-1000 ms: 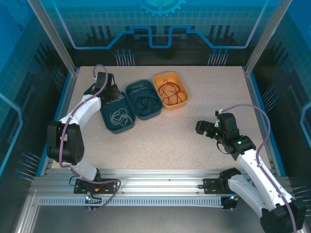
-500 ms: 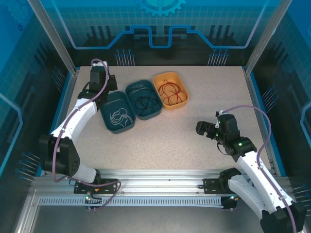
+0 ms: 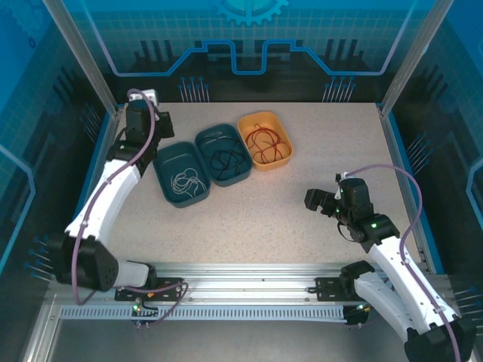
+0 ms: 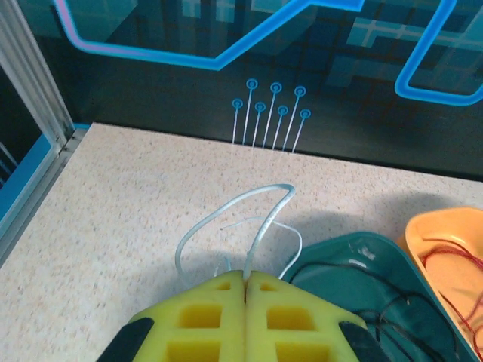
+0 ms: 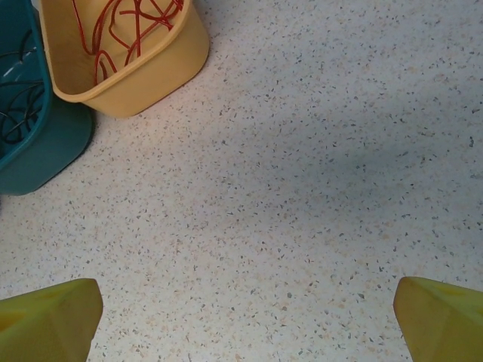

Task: Untangle the cables

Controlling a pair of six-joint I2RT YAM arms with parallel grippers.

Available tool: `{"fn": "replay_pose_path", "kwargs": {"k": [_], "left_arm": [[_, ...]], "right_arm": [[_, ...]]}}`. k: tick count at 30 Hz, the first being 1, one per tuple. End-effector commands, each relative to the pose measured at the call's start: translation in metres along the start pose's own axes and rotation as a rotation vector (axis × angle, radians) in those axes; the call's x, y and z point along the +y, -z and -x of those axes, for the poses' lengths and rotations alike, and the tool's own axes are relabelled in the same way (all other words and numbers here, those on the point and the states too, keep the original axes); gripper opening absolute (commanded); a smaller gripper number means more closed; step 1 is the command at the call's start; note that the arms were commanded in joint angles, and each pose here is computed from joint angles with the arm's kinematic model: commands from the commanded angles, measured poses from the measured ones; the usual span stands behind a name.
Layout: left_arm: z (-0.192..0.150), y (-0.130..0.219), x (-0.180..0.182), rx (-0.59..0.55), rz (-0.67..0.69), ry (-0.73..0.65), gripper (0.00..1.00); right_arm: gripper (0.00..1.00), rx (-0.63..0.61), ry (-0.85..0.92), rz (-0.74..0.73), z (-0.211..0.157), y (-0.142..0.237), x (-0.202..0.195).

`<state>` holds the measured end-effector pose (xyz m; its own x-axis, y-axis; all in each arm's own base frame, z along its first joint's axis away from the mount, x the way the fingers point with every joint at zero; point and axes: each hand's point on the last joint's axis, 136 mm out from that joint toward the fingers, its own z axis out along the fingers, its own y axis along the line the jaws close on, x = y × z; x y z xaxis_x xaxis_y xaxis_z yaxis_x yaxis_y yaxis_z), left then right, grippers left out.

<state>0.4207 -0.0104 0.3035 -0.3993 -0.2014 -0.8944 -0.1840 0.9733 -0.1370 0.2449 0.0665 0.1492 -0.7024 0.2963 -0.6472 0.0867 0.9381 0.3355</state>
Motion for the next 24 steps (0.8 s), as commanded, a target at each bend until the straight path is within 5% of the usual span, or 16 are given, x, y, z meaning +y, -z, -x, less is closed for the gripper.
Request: {"fn": "replay_pose_path", "kwargs": {"k": [1, 13, 16, 21, 24], "left_arm": [[-0.042, 0.016, 0.014, 0.089, 0.033, 0.082, 0.0], [-0.122, -0.014, 0.016, 0.244, 0.02, 0.125, 0.0], [-0.136, -0.03, 0.019, 0.281, 0.04, 0.127, 0.11], [-0.143, -0.035, 0.017, 0.311, 0.037, 0.136, 0.57], [-0.137, -0.027, 0.021, 0.291, 0.054, 0.137, 0.76]], "right_arm": [[1.0, -0.011, -0.002, 0.013, 0.006, -0.001, 0.005], [1.0, -0.001, -0.012, 0.022, 0.002, -0.006, 0.005], [1.0, -0.004, -0.008, 0.02, 0.002, -0.004, 0.005], [1.0, -0.006, 0.01, -0.021, 0.004, 0.001, -0.002], [1.0, -0.022, 0.025, -0.052, 0.008, 0.003, -0.007]]}}
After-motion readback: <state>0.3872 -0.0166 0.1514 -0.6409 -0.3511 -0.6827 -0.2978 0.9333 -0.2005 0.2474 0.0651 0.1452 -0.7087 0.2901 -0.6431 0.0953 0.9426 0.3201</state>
